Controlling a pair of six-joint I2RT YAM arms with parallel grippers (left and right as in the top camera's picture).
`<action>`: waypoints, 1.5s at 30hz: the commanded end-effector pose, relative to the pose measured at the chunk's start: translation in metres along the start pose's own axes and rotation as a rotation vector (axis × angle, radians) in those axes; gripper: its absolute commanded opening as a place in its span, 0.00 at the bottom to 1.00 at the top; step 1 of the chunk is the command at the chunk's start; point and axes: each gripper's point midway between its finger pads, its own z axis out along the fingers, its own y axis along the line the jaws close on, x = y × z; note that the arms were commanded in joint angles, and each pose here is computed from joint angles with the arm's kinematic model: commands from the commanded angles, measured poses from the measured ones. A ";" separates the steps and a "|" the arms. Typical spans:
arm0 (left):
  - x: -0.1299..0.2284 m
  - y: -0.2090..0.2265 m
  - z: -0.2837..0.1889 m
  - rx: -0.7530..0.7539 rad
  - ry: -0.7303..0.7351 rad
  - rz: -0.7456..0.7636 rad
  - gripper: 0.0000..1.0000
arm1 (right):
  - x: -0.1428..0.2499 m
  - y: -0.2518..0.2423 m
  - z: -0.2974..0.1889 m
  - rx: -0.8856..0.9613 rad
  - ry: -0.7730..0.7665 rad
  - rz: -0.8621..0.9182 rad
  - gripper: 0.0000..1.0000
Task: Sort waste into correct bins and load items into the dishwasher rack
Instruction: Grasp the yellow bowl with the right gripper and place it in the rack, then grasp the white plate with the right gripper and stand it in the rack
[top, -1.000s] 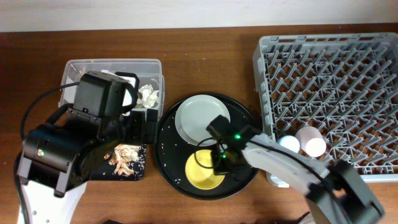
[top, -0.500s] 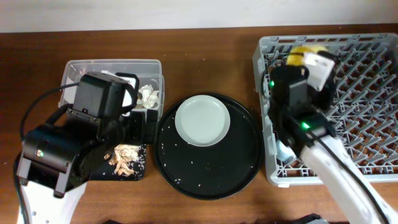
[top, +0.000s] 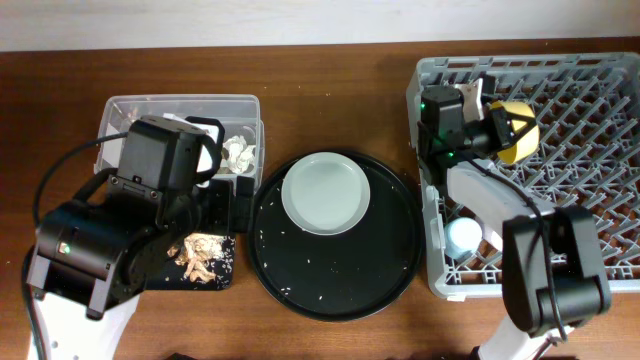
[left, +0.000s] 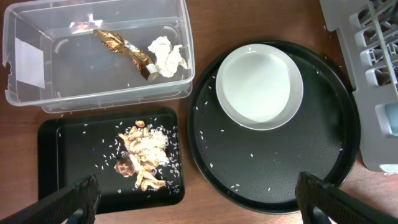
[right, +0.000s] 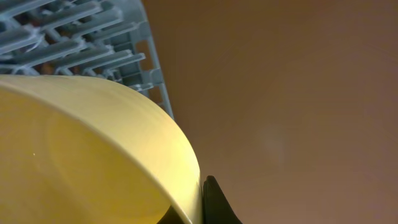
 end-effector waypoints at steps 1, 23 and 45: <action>-0.001 -0.001 -0.004 0.009 -0.015 0.007 1.00 | 0.000 0.026 -0.003 -0.035 -0.025 -0.087 0.04; -0.001 -0.001 -0.004 0.009 -0.015 0.007 1.00 | 0.042 0.116 -0.303 -1.663 0.145 0.237 0.77; -0.001 -0.001 -0.004 0.009 -0.015 0.007 1.00 | 0.049 -0.152 -0.080 -0.474 -0.160 0.925 0.04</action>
